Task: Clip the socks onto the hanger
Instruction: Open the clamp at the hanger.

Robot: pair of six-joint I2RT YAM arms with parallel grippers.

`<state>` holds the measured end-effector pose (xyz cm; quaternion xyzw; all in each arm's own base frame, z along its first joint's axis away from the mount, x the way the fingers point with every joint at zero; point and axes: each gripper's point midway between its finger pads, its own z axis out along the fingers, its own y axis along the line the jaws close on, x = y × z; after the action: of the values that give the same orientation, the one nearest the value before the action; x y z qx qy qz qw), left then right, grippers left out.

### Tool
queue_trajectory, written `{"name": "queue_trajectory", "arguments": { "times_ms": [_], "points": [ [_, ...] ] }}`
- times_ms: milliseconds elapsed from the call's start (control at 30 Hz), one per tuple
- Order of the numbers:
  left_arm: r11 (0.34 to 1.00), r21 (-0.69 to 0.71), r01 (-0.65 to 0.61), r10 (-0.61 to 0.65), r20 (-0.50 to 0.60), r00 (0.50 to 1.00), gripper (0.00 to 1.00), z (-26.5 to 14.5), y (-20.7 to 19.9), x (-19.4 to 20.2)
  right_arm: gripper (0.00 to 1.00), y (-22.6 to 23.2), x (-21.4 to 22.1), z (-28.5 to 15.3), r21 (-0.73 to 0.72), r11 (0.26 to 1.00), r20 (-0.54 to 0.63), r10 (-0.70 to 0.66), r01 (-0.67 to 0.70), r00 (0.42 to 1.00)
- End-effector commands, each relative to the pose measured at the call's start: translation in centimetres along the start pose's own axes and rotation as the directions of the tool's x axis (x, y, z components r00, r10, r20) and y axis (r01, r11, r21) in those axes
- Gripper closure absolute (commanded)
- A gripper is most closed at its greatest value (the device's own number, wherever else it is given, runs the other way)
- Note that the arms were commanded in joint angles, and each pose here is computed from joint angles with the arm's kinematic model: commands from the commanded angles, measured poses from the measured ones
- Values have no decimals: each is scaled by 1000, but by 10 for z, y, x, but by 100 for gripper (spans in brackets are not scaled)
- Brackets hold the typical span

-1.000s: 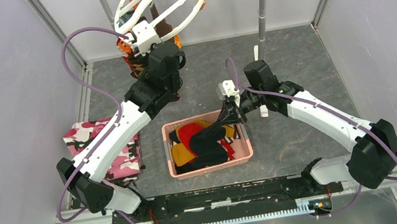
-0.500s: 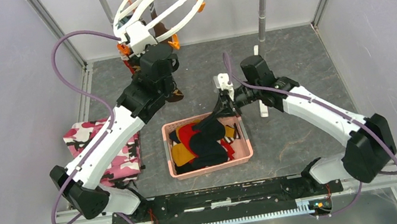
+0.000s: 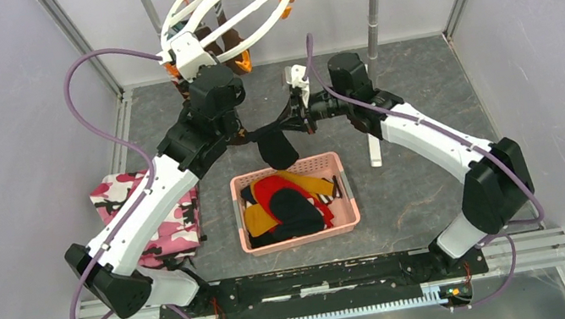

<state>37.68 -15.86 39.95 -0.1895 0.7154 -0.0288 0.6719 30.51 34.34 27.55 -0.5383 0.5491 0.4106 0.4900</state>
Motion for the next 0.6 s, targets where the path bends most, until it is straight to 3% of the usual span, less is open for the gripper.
{"name": "queue_trajectory", "arguments": {
  "times_ms": [0,67,400,567],
  "points": [
    [996,15,91,-91,12,996,80,-6,3,-12,100,-17,-32,4,51,999,63,-16,13,998],
    [996,10,92,-92,12,996,72,-7,4,-12,100,-16,-33,5,41,999,71,-6,3,997],
    [996,10,90,-90,8,996,60,-6,6,-11,100,-17,-35,8,26,1000,71,0,-2,997],
    [996,16,87,-87,2,996,64,-6,5,-8,100,-19,-38,8,25,1000,74,-2,1,997]
  ]
}}
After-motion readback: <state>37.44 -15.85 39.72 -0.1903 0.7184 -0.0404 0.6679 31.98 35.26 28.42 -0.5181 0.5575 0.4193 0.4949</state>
